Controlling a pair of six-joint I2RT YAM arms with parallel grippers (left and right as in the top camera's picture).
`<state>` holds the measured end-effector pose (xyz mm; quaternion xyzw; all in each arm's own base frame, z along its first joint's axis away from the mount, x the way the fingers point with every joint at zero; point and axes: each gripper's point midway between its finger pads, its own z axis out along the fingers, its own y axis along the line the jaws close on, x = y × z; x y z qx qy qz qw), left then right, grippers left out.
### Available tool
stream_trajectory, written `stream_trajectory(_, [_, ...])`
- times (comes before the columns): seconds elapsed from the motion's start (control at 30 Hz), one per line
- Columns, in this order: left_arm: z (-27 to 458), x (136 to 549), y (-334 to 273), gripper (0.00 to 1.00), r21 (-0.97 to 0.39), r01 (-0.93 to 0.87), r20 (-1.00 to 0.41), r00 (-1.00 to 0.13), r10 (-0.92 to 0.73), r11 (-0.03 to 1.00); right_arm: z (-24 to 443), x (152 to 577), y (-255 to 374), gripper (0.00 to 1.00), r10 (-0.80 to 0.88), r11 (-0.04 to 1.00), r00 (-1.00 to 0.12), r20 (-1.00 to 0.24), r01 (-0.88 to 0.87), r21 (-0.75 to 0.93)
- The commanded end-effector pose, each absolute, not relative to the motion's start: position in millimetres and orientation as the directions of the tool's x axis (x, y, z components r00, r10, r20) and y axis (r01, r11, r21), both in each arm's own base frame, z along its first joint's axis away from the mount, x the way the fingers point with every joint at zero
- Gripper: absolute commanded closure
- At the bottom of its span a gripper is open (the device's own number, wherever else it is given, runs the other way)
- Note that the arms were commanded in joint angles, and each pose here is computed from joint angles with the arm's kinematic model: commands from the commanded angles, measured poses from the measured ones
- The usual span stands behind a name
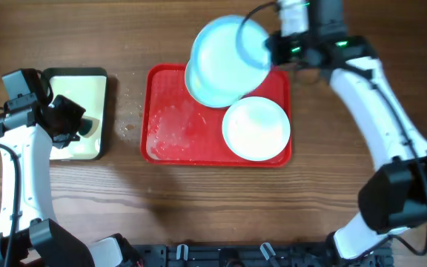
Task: Clean dirty plates on tray and stack at the side
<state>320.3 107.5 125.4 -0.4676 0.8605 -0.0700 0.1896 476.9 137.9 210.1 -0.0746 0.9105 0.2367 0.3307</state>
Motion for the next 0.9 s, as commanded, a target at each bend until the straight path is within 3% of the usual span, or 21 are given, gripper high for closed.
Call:
stream_trajectory(0.0, [126,320,107,0.96,-0.300,-0.766,-0.260,-0.508,-0.821,0.569,230,492,32,0.96,0.403,0.790,-0.755,-0.517,0.002,0.613])
stream_trajectory(0.07, [126,320,107,0.96,-0.301,-0.766,-0.261,-0.508,-0.821,0.569,196,474,-76,0.96,0.558,0.809,-0.685,-0.469,0.321,0.493])
stream_trajectory(0.13, [126,321,107,0.96,-0.303,-0.764,-0.264,-0.507,-0.821,0.569,166,448,-139,0.96,0.623,0.782,-0.633,-0.459,0.519,0.344])
stream_trajectory(0.23, [127,322,108,0.96,-0.305,-0.763,-0.267,-0.506,-0.820,0.570,129,432,-171,0.96,0.653,0.748,-0.602,-0.460,0.608,0.267])
stream_trajectory(0.47, [127,322,108,0.96,-0.305,-0.763,-0.267,-0.506,-0.820,0.570,54,436,-141,0.96,0.634,0.772,-0.675,-0.377,0.576,0.268])
stream_trajectory(0.5, [127,322,108,0.96,-0.305,-0.763,-0.267,-0.506,-0.820,0.570,44,439,-130,0.92,0.629,0.777,-0.694,-0.349,0.559,0.288])
stream_trajectory(0.53, [127,322,108,0.96,-0.305,-0.763,-0.267,-0.506,-0.820,0.570,38,441,-120,0.65,0.623,0.781,-0.711,-0.326,0.541,0.314])
stream_trajectory(0.57, [127,322,108,0.96,-0.305,-0.763,-0.266,-0.506,-0.820,0.570,37,443,-109,0.52,0.615,0.784,-0.725,-0.310,0.519,0.341])
stream_trajectory(0.7, [127,322,108,0.96,-0.305,-0.763,-0.266,-0.506,-0.820,0.570,74,456,-79,0.50,0.573,0.803,-0.743,-0.346,0.424,0.419])
stream_trajectory(0.8, [127,322,108,0.96,-0.305,-0.763,-0.267,-0.506,-0.820,0.570,142,475,-28,0.43,0.441,0.873,-0.733,-0.518,0.215,0.438])
stream_trajectory(0.87, [127,322,108,0.96,-0.305,-0.763,-0.267,-0.506,-0.820,0.570,158,480,18,0.43,0.305,0.910,-0.749,-0.588,0.047,0.412])
